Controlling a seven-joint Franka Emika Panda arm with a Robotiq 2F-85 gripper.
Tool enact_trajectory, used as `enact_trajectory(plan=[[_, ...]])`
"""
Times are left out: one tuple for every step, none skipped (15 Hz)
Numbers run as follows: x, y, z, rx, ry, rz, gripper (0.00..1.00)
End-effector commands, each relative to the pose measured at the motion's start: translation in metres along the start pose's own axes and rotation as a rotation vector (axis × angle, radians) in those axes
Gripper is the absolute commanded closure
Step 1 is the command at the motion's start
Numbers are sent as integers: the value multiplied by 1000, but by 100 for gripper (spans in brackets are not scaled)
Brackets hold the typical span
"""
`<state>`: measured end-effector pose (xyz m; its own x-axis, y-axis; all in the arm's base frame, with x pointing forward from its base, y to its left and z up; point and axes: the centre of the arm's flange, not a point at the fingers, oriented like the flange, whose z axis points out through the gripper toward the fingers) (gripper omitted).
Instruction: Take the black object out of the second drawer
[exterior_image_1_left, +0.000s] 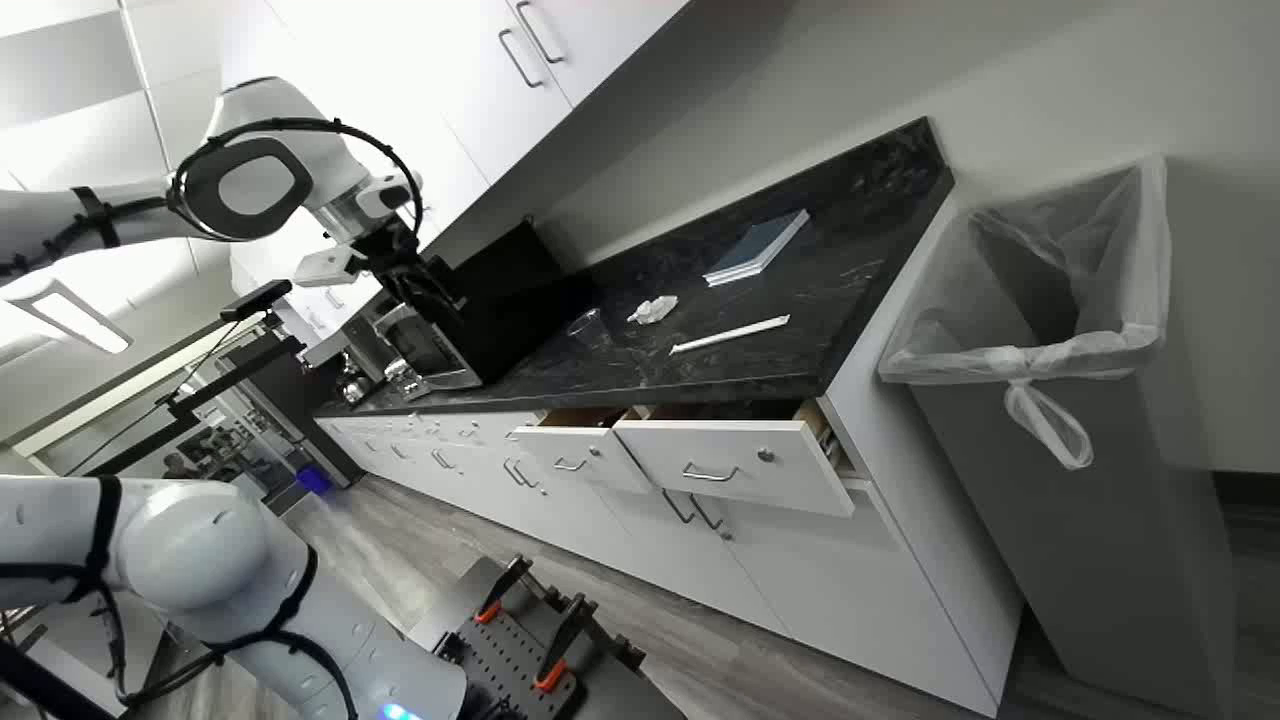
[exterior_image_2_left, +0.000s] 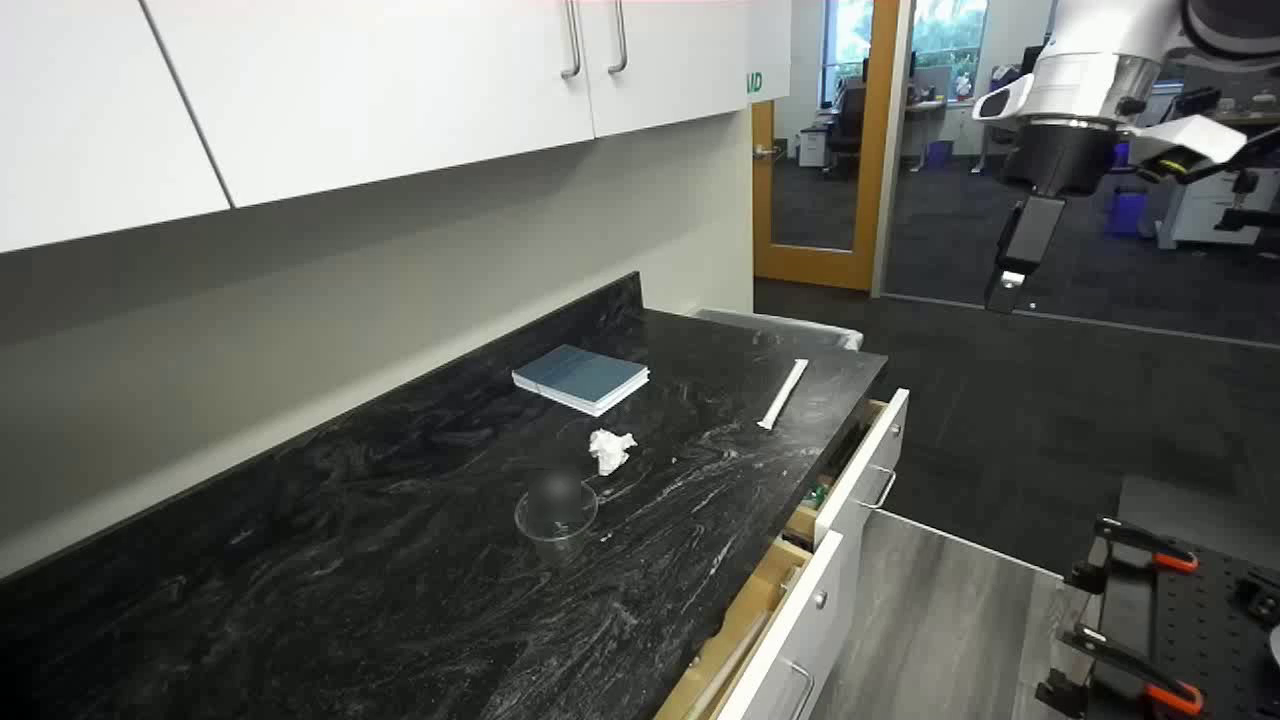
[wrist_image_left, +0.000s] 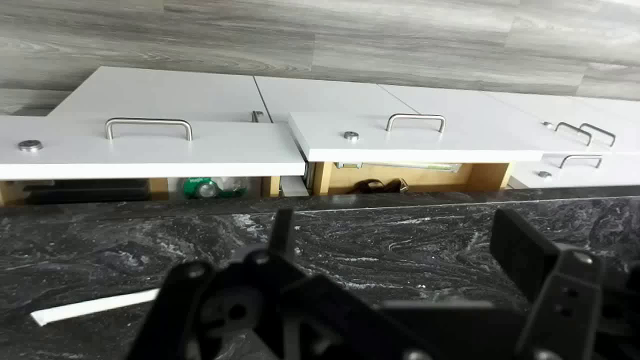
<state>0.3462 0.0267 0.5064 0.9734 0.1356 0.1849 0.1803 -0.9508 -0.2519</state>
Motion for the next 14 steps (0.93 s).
enact_trajectory(plan=[[0, 0, 0, 0, 0, 0, 0], [0, 0, 0, 0, 0, 0, 0], [0, 0, 0, 0, 0, 0, 0], [0, 0, 0, 0, 0, 0, 0], [0, 0, 0, 0, 0, 0, 0], [0, 0, 0, 0, 0, 0, 0], [0, 0, 0, 0, 0, 0, 0], [0, 0, 0, 0, 0, 0, 0], [4, -9, 2, -19, -5, -23, 0], [6, -20, 7, -30, -20, -53, 0], [8, -39, 17, -53, -46, -100, 0], [8, -56, 26, -71, -74, -145, 0], [7, -81, 41, -89, -107, -199, 0], [5, -104, 55, -104, -133, -246, 0]])
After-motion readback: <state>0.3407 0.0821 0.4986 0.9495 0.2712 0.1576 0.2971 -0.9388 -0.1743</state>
